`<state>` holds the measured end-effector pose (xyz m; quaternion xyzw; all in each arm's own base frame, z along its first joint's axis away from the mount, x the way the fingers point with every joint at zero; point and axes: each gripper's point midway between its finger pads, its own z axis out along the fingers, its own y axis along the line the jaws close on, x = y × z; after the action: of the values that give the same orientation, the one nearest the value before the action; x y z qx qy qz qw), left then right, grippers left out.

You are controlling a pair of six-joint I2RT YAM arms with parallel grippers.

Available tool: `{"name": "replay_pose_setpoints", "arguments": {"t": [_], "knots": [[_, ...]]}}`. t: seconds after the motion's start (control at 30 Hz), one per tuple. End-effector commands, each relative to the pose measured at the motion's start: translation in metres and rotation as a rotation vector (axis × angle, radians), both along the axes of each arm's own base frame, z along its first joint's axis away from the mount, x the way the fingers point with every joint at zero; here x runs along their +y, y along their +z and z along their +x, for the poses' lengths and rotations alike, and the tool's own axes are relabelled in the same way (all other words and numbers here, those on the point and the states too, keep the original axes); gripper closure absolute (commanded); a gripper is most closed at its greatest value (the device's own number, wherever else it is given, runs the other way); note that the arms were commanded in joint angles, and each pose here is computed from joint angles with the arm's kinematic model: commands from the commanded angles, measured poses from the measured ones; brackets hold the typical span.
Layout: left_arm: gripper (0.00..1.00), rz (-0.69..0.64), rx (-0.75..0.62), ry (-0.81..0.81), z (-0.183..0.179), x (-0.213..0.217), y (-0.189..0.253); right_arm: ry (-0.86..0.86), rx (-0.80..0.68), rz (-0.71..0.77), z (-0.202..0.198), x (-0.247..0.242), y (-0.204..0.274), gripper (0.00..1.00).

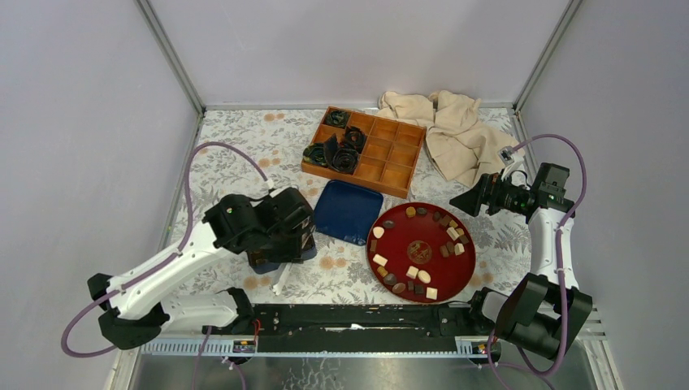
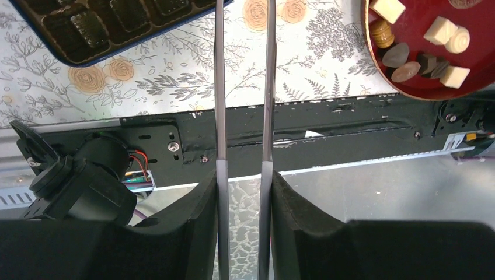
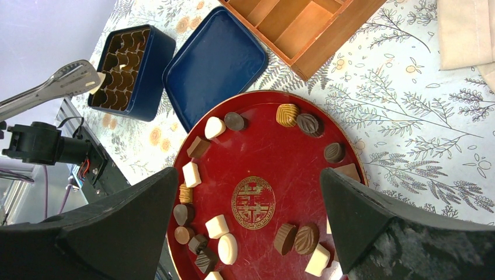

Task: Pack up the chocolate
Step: Place the fake chocolate in the packing box.

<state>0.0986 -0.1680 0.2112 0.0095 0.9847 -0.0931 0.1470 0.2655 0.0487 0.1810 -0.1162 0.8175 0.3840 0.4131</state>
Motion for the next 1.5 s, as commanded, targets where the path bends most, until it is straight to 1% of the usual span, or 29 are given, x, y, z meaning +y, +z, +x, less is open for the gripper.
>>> {"name": "replay_pose_setpoints", "arguments": {"t": [0.0, 0.23, 0.43, 0.6, 0.73, 0.83, 1.07, 1.3, 1.47], "knots": [[1.0, -0.011, -0.018, 0.113, 0.002, 0.021, -0.002, 0.025, -0.04, 0.012, 0.0, 0.005, 0.014, 0.0], [1.0, 0.033, -0.058, 0.241, 0.013, 0.06, -0.016, 0.03, -0.039, 0.021, -0.001, 0.006, 0.015, 0.0], [1.0, 0.155, -0.05, 0.303, 0.024, 0.085, -0.036, 0.03, -0.038, 0.02, -0.001, 0.006, 0.015, 0.0], [1.0, 0.19, -0.032, 0.334, 0.026, 0.094, -0.043, 0.03, -0.037, 0.023, -0.001, 0.006, 0.015, 0.0], [1.0, 0.213, 0.021, 0.331, 0.016, 0.099, -0.057, 0.031, -0.039, 0.022, -0.001, 0.006, 0.015, 0.0], [1.0, 0.211, 0.047, 0.329, 0.01, 0.099, -0.063, 0.03, -0.038, 0.022, -0.001, 0.006, 0.015, 0.0], [1.0, 0.214, 0.054, 0.338, 0.006, 0.104, -0.068, 0.029, -0.036, 0.022, -0.001, 0.006, 0.014, 0.0], [1.0, 0.154, 0.034, 0.33, 0.006, 0.097, -0.057, 0.028, -0.035, 0.021, -0.001, 0.005, 0.014, 0.0], [1.0, 0.151, 0.045, 0.338, 0.002, 0.099, -0.061, 0.028, -0.035, 0.021, 0.0, 0.005, 0.014, 0.0]]}}
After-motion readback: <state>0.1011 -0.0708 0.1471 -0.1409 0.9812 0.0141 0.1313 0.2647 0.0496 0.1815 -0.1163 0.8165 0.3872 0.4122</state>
